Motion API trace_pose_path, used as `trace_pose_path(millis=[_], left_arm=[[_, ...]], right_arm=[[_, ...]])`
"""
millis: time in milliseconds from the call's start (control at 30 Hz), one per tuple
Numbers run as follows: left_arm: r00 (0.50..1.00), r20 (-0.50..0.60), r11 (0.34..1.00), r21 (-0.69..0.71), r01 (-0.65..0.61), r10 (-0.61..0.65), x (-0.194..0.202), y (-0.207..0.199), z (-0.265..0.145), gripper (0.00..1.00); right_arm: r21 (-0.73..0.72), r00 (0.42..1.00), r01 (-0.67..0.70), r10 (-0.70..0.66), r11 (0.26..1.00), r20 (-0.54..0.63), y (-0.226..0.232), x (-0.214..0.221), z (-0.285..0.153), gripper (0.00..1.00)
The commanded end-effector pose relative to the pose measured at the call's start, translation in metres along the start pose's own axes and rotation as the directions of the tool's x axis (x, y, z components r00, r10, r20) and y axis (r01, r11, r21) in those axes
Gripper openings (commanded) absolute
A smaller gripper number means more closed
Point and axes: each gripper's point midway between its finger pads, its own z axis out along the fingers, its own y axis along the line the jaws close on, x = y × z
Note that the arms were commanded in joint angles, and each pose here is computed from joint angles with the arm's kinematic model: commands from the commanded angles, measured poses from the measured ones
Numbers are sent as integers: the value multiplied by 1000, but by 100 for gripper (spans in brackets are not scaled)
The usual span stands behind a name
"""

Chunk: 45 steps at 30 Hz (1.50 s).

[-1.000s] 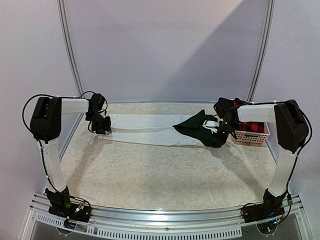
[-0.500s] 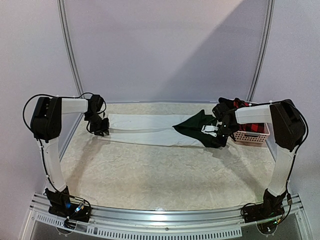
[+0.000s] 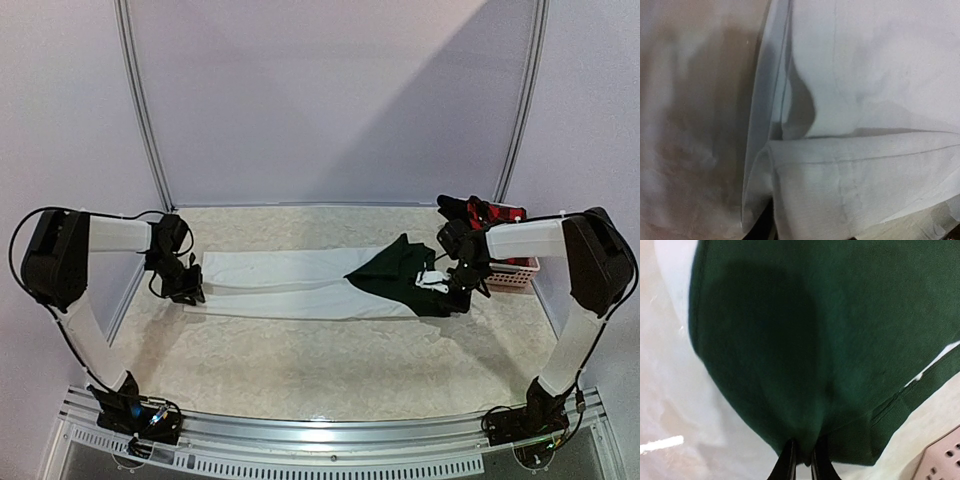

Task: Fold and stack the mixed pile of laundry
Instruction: Move the rectangle-folded T-shirt to the center of the board, then smooth out the rectangle-folded T-shirt at the center of the board.

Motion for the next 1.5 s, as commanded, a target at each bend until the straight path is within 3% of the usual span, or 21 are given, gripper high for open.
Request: trace_pose_path(millis=[0, 100, 200, 333, 467, 667, 900, 1267, 1467], left_arm=[[968, -234, 996, -30, 86, -91, 90, 27, 14, 28], [963, -251, 995, -13, 102, -102, 114, 27, 10, 27], [974, -211, 996, 8, 88, -84, 110, 13, -6, 28], [997, -80, 1000, -16, 2, -4, 78, -5, -57, 35], [995, 42, 995, -35, -90, 91, 46, -13, -97, 35], [982, 40, 981, 56, -188, 186, 29, -36, -78, 30], [976, -29, 958, 201, -205, 215, 48, -64, -66, 27], [974, -58, 960, 194, -203, 218, 65, -54, -58, 28], [977, -37, 959, 201, -199, 210, 63, -56, -61, 28]], right_arm=[[-88, 999, -6, 2, 996, -46, 32, 27, -12, 11], [-93, 999, -16, 12, 996, -39, 40, 33, -19, 11], [-90, 999, -32, 31, 995, -13, 43, 31, -30, 14], [-46, 995, -59, 62, 997, 74, 28, 10, -69, 24], [-9, 974, -97, 97, 995, 205, 11, -21, -113, 34], [44, 934, -151, 128, 988, 335, -23, -61, -135, 37], [-32, 957, -94, 99, 995, 273, -20, -97, -91, 35], [-25, 983, -83, 86, 996, 161, -37, -145, -21, 32], [-27, 990, -91, 93, 996, 106, -41, -145, 0, 31]])
